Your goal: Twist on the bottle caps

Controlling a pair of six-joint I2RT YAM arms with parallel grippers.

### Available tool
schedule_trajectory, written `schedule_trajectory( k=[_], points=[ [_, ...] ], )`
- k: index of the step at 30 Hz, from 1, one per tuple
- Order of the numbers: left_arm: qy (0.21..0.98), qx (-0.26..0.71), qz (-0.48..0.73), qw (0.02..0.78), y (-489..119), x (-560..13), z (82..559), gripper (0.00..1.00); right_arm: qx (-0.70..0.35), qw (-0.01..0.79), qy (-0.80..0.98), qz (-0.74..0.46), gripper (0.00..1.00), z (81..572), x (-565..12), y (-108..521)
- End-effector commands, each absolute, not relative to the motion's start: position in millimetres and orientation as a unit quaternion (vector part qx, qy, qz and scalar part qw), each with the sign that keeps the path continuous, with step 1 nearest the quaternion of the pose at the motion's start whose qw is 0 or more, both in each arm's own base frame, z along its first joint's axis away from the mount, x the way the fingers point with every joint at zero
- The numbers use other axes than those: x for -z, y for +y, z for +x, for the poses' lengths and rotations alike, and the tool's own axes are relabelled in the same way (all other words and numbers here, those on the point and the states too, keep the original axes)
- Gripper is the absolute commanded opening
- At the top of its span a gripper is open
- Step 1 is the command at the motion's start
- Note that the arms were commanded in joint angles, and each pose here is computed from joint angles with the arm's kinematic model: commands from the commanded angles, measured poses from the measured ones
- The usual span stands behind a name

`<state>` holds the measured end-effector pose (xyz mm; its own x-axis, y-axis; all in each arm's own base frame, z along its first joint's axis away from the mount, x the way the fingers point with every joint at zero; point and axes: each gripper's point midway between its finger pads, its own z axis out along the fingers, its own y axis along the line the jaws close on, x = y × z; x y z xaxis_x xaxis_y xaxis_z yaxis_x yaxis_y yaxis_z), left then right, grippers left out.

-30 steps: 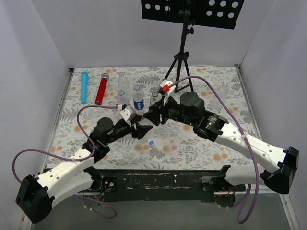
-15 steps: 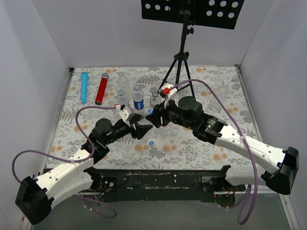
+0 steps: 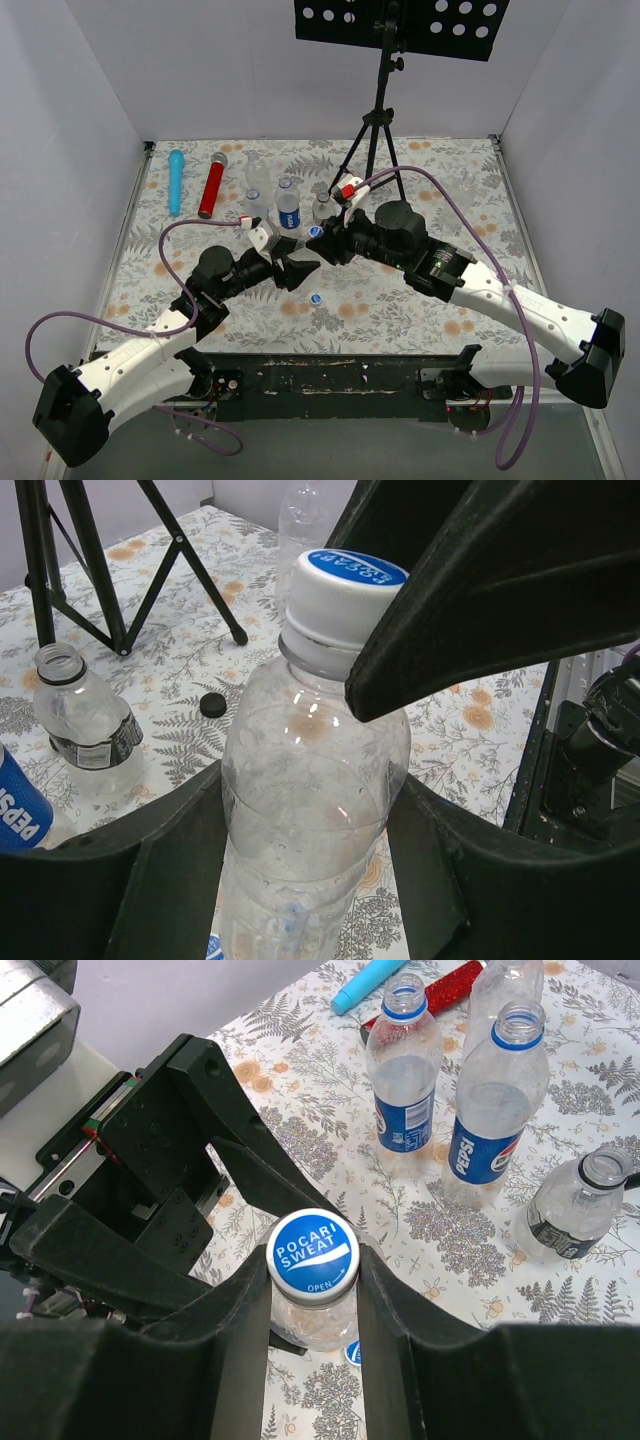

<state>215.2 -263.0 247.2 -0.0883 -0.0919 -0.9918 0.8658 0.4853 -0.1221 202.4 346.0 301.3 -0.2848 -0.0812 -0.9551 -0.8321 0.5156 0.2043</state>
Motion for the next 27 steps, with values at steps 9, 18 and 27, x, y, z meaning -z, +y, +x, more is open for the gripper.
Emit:
schedule_trajectory(
  k=[9, 18, 27],
  points=[
    [0.607, 0.402, 0.257, 0.635, -253.5, -282.2, 230.4, 0.98, -0.281, 0.524, 0.756, -0.274, 0.01, 233.1, -289.3, 274.2],
    [0.632, 0.366, 0.142, 0.668, -210.6, -299.1, 260.9, 0.98, -0.005, 0.596, 0.800, -0.071, 0.01, 295.0, -288.8, 91.5],
    [0.629, 0.311, 0.095, 0.706, -176.8, -311.0, 270.1, 0.98, 0.087, 0.634, 0.761, 0.106, 0.01, 330.1, -289.6, -39.1]
  ],
)
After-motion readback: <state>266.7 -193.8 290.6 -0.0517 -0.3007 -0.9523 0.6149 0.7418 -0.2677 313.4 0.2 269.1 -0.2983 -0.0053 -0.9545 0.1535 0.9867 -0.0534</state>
